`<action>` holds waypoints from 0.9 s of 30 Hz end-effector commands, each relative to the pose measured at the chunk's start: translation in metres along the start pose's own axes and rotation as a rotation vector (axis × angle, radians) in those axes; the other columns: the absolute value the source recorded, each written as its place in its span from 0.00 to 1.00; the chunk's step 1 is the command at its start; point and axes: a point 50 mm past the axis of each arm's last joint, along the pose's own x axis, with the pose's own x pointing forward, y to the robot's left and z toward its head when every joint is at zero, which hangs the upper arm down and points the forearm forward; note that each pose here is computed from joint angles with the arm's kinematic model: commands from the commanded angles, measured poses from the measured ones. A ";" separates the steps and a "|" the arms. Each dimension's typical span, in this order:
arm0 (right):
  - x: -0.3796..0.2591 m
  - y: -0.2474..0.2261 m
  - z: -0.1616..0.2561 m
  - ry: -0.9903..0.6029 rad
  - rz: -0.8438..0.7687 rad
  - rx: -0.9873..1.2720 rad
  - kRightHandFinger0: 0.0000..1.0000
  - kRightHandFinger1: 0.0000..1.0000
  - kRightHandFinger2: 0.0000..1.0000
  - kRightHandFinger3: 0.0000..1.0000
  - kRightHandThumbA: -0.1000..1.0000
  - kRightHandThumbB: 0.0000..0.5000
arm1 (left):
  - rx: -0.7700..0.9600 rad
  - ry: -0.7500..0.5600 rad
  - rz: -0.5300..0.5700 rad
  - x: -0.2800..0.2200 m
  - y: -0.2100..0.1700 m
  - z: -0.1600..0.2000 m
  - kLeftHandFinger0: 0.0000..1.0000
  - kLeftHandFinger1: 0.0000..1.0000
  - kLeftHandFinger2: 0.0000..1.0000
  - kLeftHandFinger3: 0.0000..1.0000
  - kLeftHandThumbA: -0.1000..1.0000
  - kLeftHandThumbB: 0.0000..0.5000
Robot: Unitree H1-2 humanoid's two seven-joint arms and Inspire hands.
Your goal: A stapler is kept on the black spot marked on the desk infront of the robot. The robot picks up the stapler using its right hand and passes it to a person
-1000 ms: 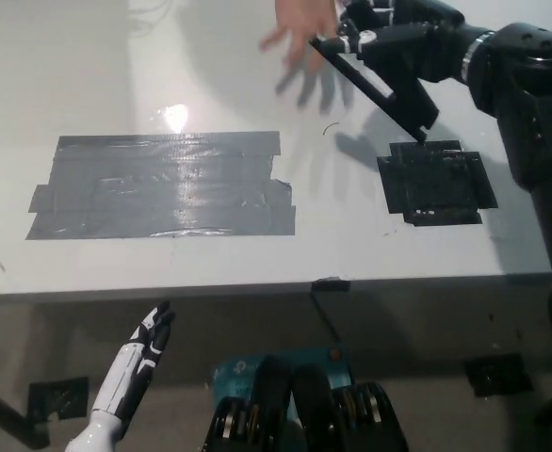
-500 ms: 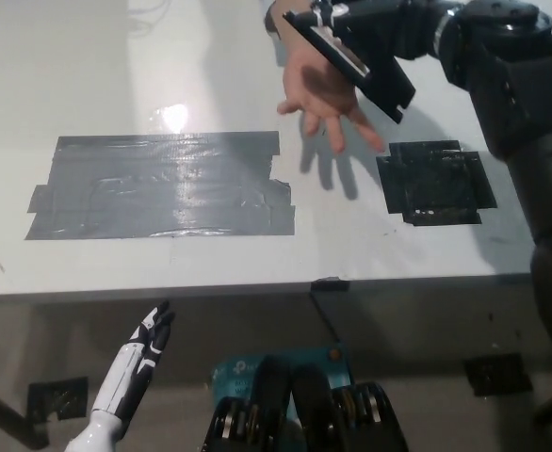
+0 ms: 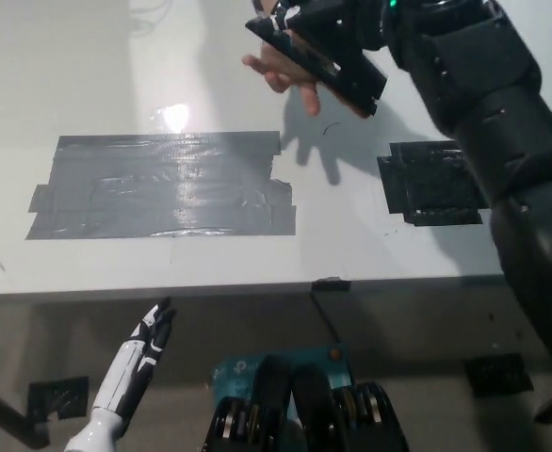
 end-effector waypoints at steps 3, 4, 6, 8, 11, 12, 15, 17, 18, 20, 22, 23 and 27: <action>-0.007 0.015 0.053 -0.255 -0.208 -0.247 0.00 0.00 0.07 0.12 1.00 0.20 | 0.017 -0.051 -0.008 0.003 0.006 0.013 1.00 1.00 1.00 1.00 1.00 0.88; -0.007 0.015 0.053 -0.255 -0.208 -0.247 0.00 0.00 0.07 0.12 1.00 0.20 | 0.017 -0.051 -0.008 0.003 0.006 0.013 1.00 1.00 1.00 1.00 1.00 0.88; -0.002 0.013 0.033 -0.286 -0.146 -0.306 0.95 1.00 1.00 1.00 1.00 0.57 | 0.015 -0.054 -0.015 0.003 0.006 0.015 1.00 1.00 1.00 1.00 1.00 0.87; 0.001 0.011 0.019 -0.279 -0.091 -0.324 1.00 1.00 1.00 1.00 1.00 0.67 | 0.016 -0.057 -0.017 0.003 0.006 0.015 1.00 1.00 1.00 1.00 1.00 0.88; 0.002 0.005 0.008 -0.282 -0.086 -0.387 1.00 1.00 1.00 1.00 1.00 0.70 | 0.005 -0.056 -0.017 0.004 0.007 0.016 1.00 1.00 1.00 1.00 1.00 0.90; 0.002 0.003 0.007 -0.287 -0.094 -0.411 1.00 1.00 1.00 1.00 1.00 0.80 | 0.002 -0.056 -0.017 0.004 0.007 0.017 1.00 1.00 1.00 1.00 1.00 0.90; 0.002 0.001 0.006 -0.291 -0.107 -0.435 1.00 1.00 1.00 1.00 1.00 0.84 | 0.005 -0.056 -0.020 0.004 0.007 0.016 1.00 1.00 1.00 1.00 1.00 0.91; 0.000 -0.002 0.009 -0.317 -0.127 -0.463 1.00 1.00 1.00 1.00 1.00 0.85 | 0.004 -0.053 -0.022 0.004 0.006 0.016 1.00 1.00 1.00 1.00 1.00 0.89; -0.001 -0.003 0.010 -0.328 -0.135 -0.476 1.00 1.00 1.00 1.00 1.00 0.90 | 0.000 -0.051 -0.022 0.004 0.006 0.016 1.00 1.00 1.00 1.00 1.00 0.89; -0.004 -0.007 0.020 -0.373 -0.170 -0.502 1.00 1.00 1.00 1.00 1.00 0.91 | -0.008 -0.050 -0.018 0.004 0.005 0.015 1.00 1.00 1.00 1.00 1.00 0.90; -0.012 -0.014 0.037 -0.443 -0.221 -0.548 1.00 1.00 1.00 1.00 1.00 0.91 | -0.007 -0.048 -0.017 0.003 0.004 0.014 1.00 1.00 1.00 1.00 1.00 0.90; -0.015 -0.016 0.044 -0.472 -0.239 -0.566 1.00 1.00 1.00 1.00 1.00 0.91 | -0.008 -0.047 -0.018 0.003 0.004 0.014 1.00 1.00 1.00 1.00 1.00 0.90; -0.034 -0.033 0.070 -0.637 -0.303 -0.592 1.00 1.00 1.00 1.00 1.00 0.96 | 0.001 -0.042 -0.018 0.003 0.004 0.013 1.00 1.00 1.00 1.00 1.00 0.89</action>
